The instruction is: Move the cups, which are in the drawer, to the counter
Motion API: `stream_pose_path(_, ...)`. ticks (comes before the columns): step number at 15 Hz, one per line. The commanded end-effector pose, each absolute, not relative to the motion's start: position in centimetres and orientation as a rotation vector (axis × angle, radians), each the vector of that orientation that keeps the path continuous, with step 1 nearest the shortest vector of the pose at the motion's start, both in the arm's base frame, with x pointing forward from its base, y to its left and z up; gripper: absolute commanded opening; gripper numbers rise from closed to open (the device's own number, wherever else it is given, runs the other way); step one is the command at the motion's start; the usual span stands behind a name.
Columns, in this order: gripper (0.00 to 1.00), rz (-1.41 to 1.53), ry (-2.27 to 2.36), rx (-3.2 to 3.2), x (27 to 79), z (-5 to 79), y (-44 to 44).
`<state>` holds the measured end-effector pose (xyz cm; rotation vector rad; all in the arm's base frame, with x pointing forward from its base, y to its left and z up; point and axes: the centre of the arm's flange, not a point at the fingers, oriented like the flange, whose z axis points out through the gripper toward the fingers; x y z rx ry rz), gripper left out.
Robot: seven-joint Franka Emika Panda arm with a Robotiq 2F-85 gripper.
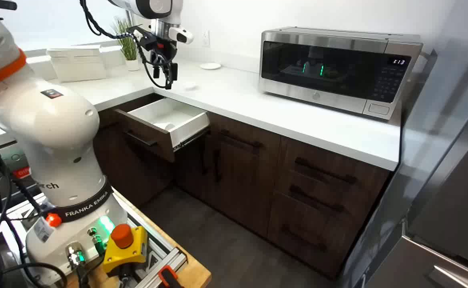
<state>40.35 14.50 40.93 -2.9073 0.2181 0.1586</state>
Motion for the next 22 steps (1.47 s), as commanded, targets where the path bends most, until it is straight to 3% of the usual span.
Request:
stream_pose_path(1,1.0,0.159,0.218,-2.907,40.3,40.9,14.5)
stream_pose_path(7,1.0,0.197,0.137,-2.934,40.9,39.3,14.2)
stream_pose_path(13,1.0,0.431,-0.058,-2.791,43.9,30.4,10.1)
stream_pose_path(14,1.0,0.348,-0.054,-2.818,42.2,33.3,10.9)
stream_pose_path(18,1.0,0.439,-0.042,-2.803,43.0,29.9,9.7)
stream_pose_path(22,1.0,0.316,-0.168,-2.819,43.6,27.4,11.1)
